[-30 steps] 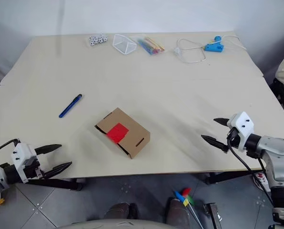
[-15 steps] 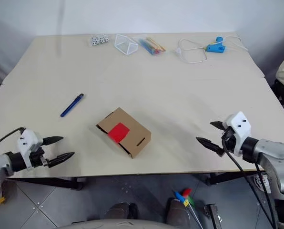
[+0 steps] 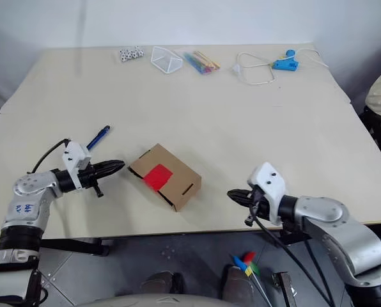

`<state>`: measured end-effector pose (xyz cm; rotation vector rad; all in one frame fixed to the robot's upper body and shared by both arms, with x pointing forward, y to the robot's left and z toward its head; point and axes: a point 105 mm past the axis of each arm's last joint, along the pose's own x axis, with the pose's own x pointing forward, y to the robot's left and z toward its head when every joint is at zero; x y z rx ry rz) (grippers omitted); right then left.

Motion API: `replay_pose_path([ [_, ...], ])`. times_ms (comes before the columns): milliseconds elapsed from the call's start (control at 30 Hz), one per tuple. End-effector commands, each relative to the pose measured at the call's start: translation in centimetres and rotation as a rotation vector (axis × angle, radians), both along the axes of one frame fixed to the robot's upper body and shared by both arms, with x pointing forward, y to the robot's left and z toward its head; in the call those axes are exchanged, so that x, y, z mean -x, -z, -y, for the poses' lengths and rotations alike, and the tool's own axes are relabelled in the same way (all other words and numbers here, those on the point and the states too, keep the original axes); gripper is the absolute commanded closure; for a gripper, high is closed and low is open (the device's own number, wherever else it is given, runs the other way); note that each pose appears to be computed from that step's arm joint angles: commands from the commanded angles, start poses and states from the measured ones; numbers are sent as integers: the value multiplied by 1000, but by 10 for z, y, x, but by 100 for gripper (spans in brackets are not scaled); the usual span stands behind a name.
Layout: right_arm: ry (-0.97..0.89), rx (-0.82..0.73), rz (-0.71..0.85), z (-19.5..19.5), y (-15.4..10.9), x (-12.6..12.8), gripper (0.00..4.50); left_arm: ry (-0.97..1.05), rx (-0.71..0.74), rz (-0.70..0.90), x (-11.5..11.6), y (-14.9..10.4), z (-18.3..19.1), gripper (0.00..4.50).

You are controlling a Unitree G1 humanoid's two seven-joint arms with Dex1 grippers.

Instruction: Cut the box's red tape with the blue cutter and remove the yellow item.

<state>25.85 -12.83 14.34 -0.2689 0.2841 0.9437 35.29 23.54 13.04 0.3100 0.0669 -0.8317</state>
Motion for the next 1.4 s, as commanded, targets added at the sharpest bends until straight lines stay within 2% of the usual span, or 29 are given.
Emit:
replay_pose_path([
  [33, -20, 9, 36, -13, -3, -2, 450, 15, -5, 32, -9, -3, 5, 445],
  [267, -112, -18, 42, -43, -3, -7, 450, 104, 20, 67, -25, -9, 34, 445],
  [333, -127, -19, 58, -49, -4, -16, 450, 151, 31, 65, -25, -11, 44, 445],
  [500, -123, -33, 116, -56, -20, -42, 450, 283, 19, 2, -9, -6, 56, 445],
  [667, -124, -48, 158, -59, -32, -57, 450, 357, 2, -78, 8, -1, 61, 445],
  [833, -55, -105, 302, -72, -63, -102, 450, 450, -21, -171, 30, 3, 82, 445],
  [967, 9, -150, 390, -80, -77, -124, 450, 462, -47, -194, 34, 6, 93, 445],
  [1133, 66, -153, 466, -71, -89, -134, 450, 473, -17, -188, 36, -2, 104, 445],
  [1400, 155, -56, 549, -22, -108, -132, 450, 359, 11, -214, 33, -15, 75, 445],
])
